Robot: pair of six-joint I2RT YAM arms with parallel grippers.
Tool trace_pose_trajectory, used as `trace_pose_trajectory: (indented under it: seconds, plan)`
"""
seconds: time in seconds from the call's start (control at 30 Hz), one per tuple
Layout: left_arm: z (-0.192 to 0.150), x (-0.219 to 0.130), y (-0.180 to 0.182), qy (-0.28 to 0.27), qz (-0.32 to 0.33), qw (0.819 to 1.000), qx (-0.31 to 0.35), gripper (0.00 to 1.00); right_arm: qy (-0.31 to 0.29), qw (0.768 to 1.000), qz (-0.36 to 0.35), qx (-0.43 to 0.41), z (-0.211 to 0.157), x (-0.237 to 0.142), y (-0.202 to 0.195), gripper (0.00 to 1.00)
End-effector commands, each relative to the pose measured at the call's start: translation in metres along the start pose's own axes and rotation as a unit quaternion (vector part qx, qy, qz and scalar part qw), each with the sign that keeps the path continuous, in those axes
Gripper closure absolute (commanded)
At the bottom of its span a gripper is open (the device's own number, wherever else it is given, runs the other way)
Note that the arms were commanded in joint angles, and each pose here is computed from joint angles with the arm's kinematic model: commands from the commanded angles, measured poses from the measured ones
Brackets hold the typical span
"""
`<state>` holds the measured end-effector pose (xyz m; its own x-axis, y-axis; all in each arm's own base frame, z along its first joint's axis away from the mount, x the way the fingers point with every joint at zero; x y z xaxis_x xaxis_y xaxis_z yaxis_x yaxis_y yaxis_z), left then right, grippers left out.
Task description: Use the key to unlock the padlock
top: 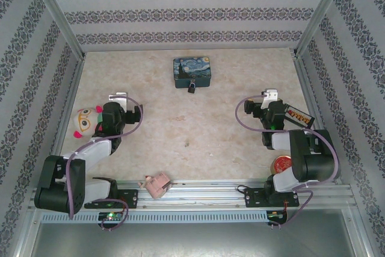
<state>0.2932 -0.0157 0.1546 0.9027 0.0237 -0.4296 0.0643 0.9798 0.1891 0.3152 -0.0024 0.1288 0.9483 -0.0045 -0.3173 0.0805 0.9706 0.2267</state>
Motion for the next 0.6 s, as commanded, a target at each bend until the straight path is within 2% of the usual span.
trace_pose_trajectory:
  seconds: [0.0, 0.17, 0.37, 0.57]
  plan:
    - [0.021, -0.007, 0.008, -0.015, 0.013, 1.000, -0.019, 0.01, -0.023, 1.000, -0.010, 0.009, 0.023, -0.006, 0.005, 0.02]
    - [0.046, -0.013, 0.010, -0.034, 0.000, 0.998, -0.046, 0.01, -0.014, 0.999, -0.028, 0.023, 0.045, -0.017, 0.009, 0.02]
    - [0.085, -0.008, 0.006, -0.067, -0.053, 0.991, -0.101, 0.01, 0.011, 0.993, -0.027, 0.116, 0.069, -0.017, 0.018, 0.02]
    - [0.121, 0.016, -0.016, -0.081, -0.146, 0.976, -0.137, 0.01, 0.110, 0.975, 0.000, 0.193, 0.084, 0.013, 0.043, 0.02]
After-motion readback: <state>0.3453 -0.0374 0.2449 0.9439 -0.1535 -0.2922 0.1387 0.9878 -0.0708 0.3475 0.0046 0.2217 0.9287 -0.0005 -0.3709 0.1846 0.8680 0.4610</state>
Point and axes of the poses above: each hand's point on the last joint's axis, 136 mm out from that joint toward the fingers, its own x axis out along the fingers, its own y axis along the line the jaws close on, z = x × y, the point moved 8 cm from there along -x, back along the fingers, and after that the axes turned 12 degrees about x, right-handed, at the moved point
